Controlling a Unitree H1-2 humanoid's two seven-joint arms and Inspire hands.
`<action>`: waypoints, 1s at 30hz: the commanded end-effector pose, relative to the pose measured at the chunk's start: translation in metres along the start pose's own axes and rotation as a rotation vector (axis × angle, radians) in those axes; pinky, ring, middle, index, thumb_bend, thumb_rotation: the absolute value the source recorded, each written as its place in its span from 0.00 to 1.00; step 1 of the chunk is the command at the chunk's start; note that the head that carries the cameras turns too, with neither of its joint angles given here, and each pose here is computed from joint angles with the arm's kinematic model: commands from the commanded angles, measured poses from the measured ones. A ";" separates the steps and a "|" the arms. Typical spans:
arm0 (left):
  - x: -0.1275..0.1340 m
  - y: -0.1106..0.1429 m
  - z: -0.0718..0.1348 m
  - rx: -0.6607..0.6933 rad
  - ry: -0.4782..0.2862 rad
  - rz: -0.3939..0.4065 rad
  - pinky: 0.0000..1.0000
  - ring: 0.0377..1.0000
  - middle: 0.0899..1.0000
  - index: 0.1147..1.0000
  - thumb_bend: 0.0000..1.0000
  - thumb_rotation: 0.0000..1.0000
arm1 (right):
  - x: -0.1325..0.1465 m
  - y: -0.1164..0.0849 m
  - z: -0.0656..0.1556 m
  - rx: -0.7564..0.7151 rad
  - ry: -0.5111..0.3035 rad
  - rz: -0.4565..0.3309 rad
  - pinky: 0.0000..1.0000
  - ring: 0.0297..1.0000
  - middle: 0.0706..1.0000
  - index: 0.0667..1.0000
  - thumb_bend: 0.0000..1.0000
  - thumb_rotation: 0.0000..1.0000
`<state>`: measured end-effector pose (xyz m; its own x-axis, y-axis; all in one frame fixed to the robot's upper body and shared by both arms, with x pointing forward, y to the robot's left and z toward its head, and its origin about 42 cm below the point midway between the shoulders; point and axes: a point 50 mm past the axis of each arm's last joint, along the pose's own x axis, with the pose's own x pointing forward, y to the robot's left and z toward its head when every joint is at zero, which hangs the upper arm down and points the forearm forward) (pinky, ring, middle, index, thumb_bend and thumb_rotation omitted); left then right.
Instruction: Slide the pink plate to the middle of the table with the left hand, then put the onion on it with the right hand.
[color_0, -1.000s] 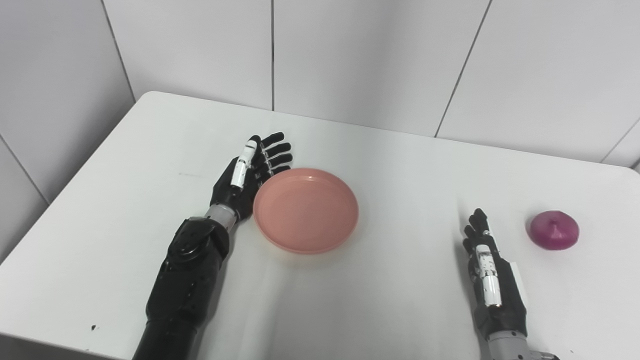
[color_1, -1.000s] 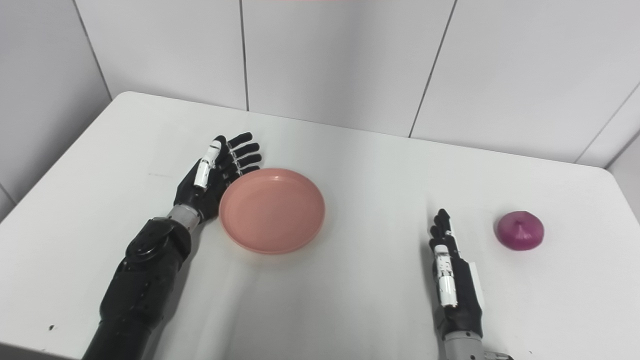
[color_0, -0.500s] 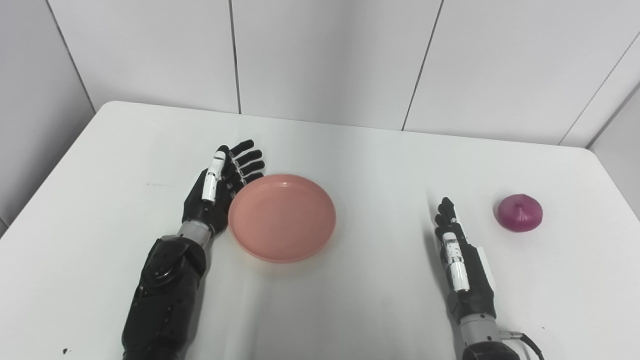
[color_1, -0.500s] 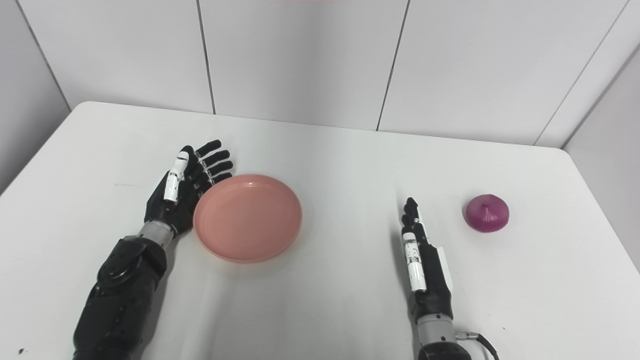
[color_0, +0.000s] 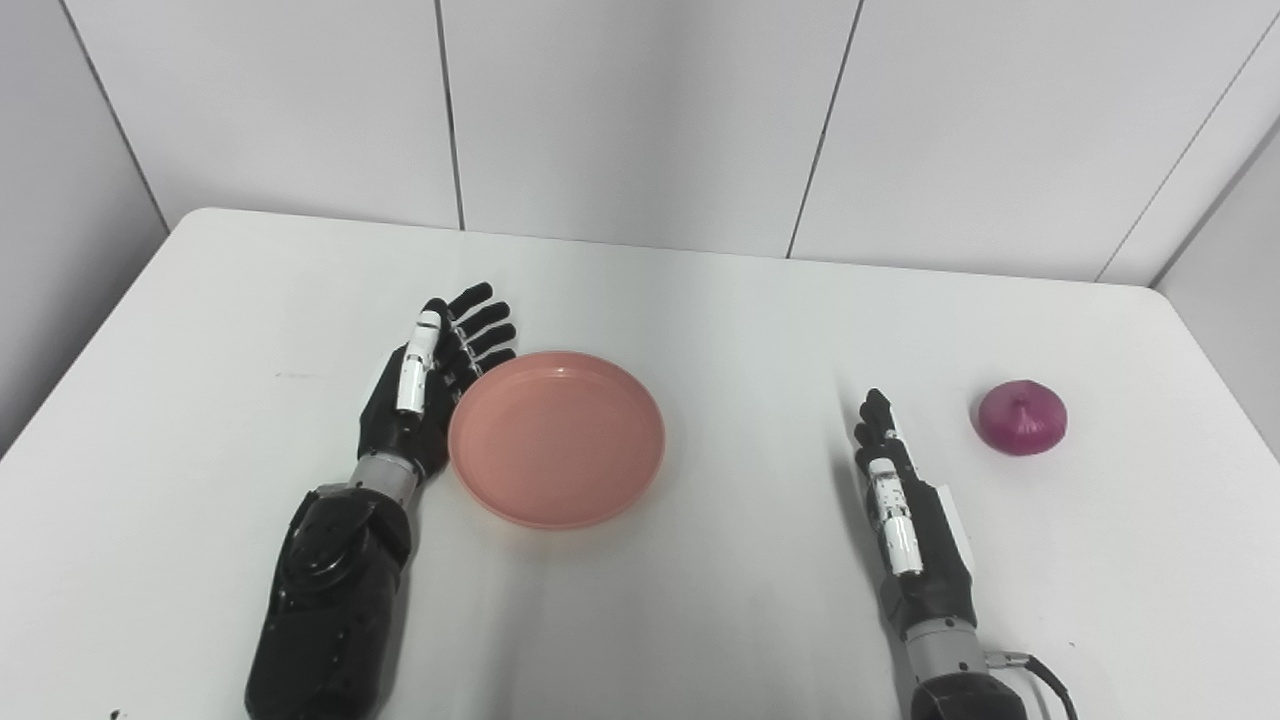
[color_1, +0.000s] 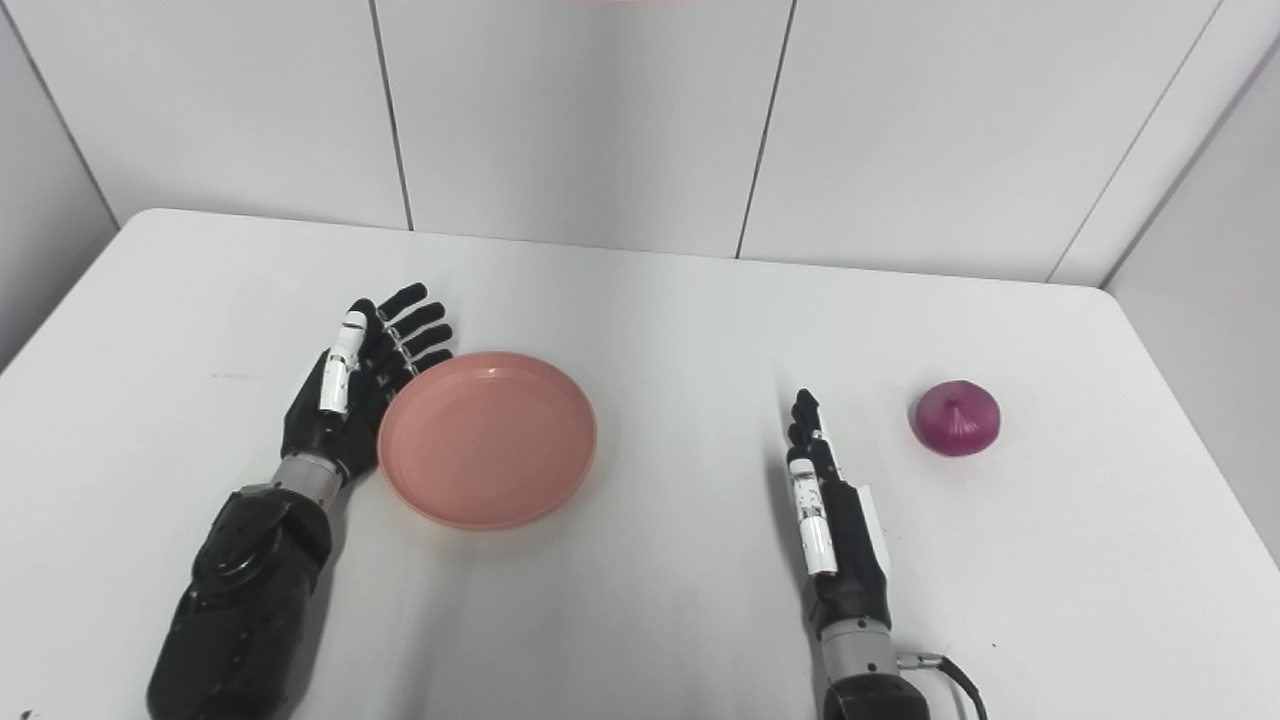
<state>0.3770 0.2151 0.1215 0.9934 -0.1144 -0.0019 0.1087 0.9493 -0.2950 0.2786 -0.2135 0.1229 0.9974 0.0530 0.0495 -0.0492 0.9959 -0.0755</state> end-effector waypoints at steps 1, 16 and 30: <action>-0.004 -0.007 -0.005 -0.009 0.013 -0.003 0.76 0.78 0.78 0.76 0.38 1.00 | 0.005 0.006 0.008 0.007 -0.025 0.017 1.00 1.00 1.00 1.00 0.28 1.00; -0.007 -0.031 -0.011 -0.023 0.014 -0.020 0.75 0.77 0.76 0.74 0.41 1.00 | 0.006 0.007 0.009 0.010 -0.027 0.014 1.00 1.00 1.00 1.00 0.28 1.00; -0.012 -0.054 -0.010 -0.030 0.019 -0.035 0.73 0.76 0.76 0.73 0.40 1.00 | 0.006 0.007 0.010 0.011 -0.029 0.015 1.00 1.00 1.00 1.00 0.28 1.00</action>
<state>0.3609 0.1737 0.1240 0.9894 -0.1448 -0.0104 0.1341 0.9392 -0.3161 0.2790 -0.2116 0.1232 0.9976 0.0474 0.0503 -0.0438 0.9966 -0.0696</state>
